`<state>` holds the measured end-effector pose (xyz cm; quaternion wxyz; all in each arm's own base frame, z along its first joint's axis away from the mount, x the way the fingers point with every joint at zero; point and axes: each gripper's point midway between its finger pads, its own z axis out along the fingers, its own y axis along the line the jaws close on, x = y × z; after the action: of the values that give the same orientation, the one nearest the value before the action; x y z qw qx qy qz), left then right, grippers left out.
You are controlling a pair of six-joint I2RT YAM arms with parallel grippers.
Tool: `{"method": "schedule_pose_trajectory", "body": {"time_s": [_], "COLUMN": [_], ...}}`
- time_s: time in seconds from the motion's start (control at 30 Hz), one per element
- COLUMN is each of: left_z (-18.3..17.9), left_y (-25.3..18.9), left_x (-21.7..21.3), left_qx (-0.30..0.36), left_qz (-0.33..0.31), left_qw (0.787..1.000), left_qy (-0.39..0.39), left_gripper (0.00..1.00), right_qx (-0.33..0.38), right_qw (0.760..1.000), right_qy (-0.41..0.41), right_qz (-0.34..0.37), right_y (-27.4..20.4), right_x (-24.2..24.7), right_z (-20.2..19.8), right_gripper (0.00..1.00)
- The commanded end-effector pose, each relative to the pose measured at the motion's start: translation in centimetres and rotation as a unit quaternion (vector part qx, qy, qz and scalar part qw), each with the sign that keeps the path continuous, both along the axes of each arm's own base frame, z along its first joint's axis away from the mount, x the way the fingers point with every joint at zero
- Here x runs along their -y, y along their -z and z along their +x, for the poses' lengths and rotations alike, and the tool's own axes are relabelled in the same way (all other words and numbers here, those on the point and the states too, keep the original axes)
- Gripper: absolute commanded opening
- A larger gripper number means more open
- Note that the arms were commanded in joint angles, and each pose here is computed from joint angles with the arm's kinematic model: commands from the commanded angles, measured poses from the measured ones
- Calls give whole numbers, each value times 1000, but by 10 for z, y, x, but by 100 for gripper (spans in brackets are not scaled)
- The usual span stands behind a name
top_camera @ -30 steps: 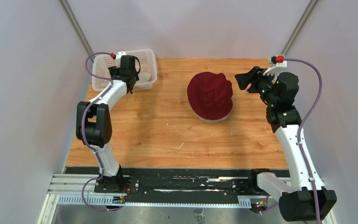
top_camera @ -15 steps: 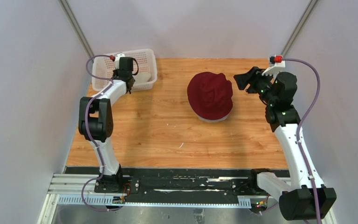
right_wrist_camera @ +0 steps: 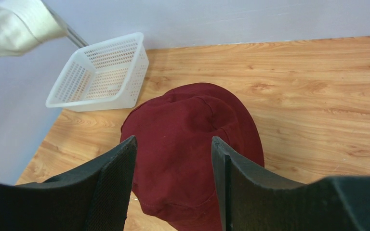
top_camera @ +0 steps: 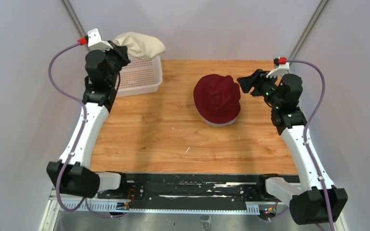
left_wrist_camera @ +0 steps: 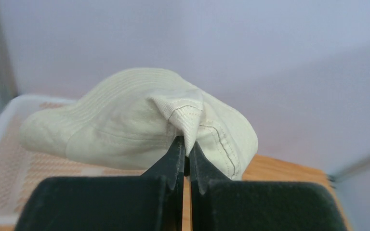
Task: Stack the hats
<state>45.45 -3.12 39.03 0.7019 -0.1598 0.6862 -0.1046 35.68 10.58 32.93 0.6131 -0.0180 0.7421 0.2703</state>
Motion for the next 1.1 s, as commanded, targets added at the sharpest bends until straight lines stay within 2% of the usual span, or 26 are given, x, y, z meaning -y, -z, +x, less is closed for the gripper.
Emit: {"method": "schedule_pose_trajectory", "body": {"time_s": [0.0, 0.1, 0.2, 0.43, 0.67, 0.83, 1.07], "left_z": [-45, -78, -100, -120, -134, -138, -142], "left_y": [-54, -63, -56, -29, -20, -11, -9], "left_x": [75, 110, 131, 170, 194, 209, 225], "left_qx": [81, 121, 126, 90, 87, 99, 113], "left_qz": [-23, -31, -26, -38, -7, 32, 58], "left_qw": [976, 944, 921, 889, 852, 837, 826], "left_qy": [199, 307, 367, 447, 516, 538, 550], "left_gripper": [0, 0, 0, 0, 0, 0, 0], "right_qx": [21, 28, 34, 46, 34, 18, -8], "right_qw": [999, 998, 996, 985, 962, 948, 943], "right_qy": [-36, -56, -78, -147, -223, -257, -268], "right_qz": [16, 21, 29, 76, 152, 189, 197], "right_y": [-11, -16, -22, -38, -45, -42, -28], "right_x": [-16, -22, -28, -49, -71, -83, -100], "right_z": [-5, -10, -18, -39, -54, -57, -55], "right_gripper": [57, 57, 56, 54, 51, 49, 48]}}
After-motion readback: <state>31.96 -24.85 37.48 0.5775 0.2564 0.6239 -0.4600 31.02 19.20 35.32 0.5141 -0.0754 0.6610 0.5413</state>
